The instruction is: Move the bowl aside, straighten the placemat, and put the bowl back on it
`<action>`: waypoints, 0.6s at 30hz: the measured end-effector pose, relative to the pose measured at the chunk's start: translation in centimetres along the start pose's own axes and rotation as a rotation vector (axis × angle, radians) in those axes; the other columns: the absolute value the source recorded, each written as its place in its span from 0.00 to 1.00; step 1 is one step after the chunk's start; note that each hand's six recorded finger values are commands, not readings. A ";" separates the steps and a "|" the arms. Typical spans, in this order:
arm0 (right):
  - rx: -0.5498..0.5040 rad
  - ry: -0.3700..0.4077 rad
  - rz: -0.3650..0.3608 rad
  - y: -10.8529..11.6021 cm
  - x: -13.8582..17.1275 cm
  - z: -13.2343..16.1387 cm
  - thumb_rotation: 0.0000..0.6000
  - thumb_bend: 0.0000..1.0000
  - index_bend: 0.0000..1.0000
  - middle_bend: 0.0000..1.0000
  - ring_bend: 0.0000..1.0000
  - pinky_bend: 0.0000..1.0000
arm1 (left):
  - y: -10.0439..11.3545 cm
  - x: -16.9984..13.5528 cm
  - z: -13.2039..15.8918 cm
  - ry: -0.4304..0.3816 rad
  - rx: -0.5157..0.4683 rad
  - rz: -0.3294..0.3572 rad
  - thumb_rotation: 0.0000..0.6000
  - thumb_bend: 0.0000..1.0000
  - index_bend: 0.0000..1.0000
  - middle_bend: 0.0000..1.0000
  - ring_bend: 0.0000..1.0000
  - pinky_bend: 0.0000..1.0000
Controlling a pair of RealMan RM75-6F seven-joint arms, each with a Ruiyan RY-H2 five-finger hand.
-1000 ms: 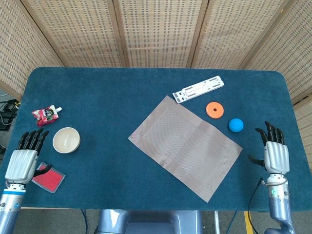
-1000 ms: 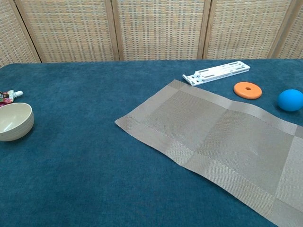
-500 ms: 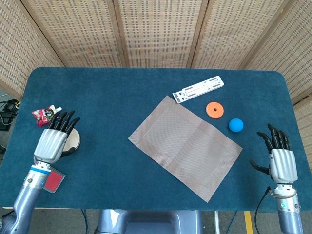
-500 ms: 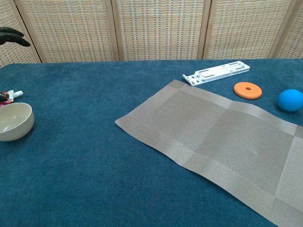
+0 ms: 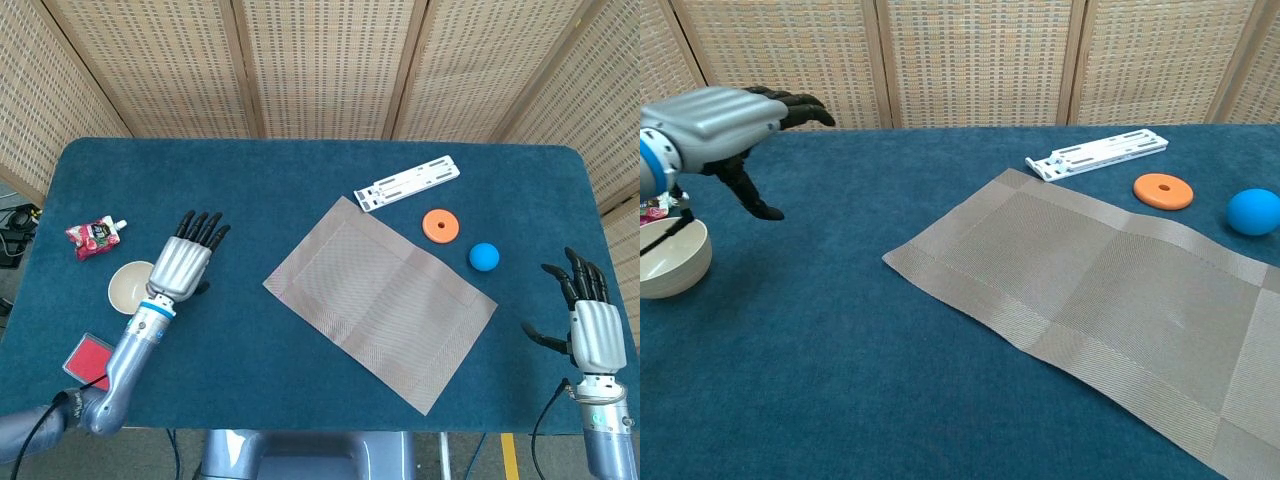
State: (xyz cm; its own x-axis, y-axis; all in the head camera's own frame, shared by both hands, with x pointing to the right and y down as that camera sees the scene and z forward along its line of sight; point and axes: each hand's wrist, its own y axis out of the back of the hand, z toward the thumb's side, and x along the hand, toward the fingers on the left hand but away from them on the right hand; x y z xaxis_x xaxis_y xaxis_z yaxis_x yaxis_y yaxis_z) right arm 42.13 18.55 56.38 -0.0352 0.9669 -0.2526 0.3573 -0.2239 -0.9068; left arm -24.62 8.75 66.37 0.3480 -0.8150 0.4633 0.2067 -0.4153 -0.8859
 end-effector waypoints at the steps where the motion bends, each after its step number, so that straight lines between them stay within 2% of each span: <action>1: -0.003 -0.001 -0.001 0.1 0.0 0.0 1.00 0.23 0.22 0.00 0.00 0.00 | -0.2 0.6 0.6 -0.008 0.016 -0.007 1.00 0.01 0.08 0.00 0.00 0.00; 18: -0.072 -0.038 -0.008 1.2 -0.5 -1.1 1.00 0.23 0.22 0.00 0.00 0.00 | -4.6 5.0 6.2 -0.048 0.124 -0.107 1.00 0.00 0.07 0.00 0.00 0.00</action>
State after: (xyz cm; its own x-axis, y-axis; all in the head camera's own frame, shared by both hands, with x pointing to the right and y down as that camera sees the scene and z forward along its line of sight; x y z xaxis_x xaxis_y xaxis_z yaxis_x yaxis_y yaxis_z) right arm 43.61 17.90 55.84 -0.0737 0.9629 -0.2594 0.4226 -0.2055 -0.8827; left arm -18.20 9.12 72.92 0.3606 -0.7472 0.5583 0.3553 -0.4434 -0.8229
